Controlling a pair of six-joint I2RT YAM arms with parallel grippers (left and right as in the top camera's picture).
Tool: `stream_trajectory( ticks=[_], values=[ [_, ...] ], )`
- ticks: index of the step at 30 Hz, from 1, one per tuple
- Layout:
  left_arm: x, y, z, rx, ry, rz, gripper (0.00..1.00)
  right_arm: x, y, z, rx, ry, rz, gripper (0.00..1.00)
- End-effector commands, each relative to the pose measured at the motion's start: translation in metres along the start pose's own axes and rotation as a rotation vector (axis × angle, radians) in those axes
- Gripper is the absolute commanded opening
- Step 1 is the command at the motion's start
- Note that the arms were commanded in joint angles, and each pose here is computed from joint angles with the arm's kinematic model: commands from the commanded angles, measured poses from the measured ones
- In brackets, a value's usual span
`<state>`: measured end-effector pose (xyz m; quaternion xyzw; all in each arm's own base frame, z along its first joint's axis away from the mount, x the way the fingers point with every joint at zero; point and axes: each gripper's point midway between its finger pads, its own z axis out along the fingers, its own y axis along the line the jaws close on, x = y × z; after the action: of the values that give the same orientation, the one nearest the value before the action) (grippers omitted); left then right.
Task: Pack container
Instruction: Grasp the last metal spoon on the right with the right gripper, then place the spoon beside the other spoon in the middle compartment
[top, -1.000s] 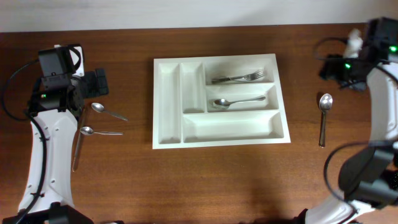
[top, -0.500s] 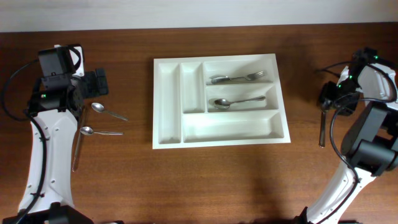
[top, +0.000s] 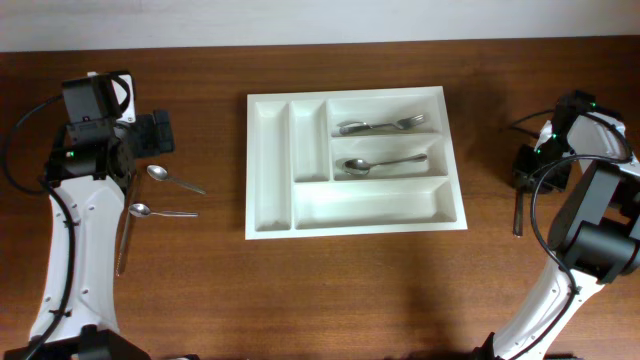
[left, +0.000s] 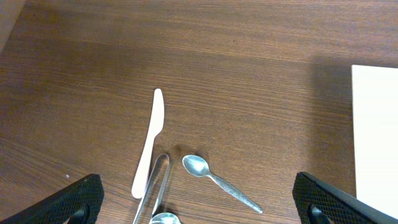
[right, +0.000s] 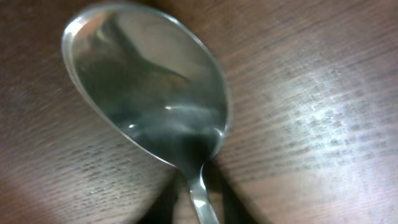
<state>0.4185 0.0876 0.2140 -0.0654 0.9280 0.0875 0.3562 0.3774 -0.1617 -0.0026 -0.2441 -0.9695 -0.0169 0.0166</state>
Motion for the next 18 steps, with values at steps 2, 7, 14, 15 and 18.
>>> stream_trajectory(
  ticks=[2,7,14,15,18],
  values=[
    [-0.008,0.002,-0.003,-0.007,-0.018,0.016,0.99,0.012,-0.003,0.019,0.015,0.05,-0.002,0.04],
    [-0.008,0.002,-0.003,-0.007,-0.019,0.016,0.99,0.014,-0.003,0.003,0.022,0.049,-0.003,0.04],
    [-0.008,0.002,-0.003,-0.007,-0.018,0.016,0.99,-0.009,0.026,-0.11,-0.002,-0.217,-0.108,0.04],
    [-0.008,0.002,-0.003,-0.007,-0.019,0.016,0.99,-0.01,0.035,-0.13,-0.008,-0.267,-0.138,0.04],
    [-0.008,0.002,-0.003,-0.007,-0.018,0.016,0.99,-0.001,0.085,-0.198,-0.045,-0.449,-0.399,0.04]
  ],
)
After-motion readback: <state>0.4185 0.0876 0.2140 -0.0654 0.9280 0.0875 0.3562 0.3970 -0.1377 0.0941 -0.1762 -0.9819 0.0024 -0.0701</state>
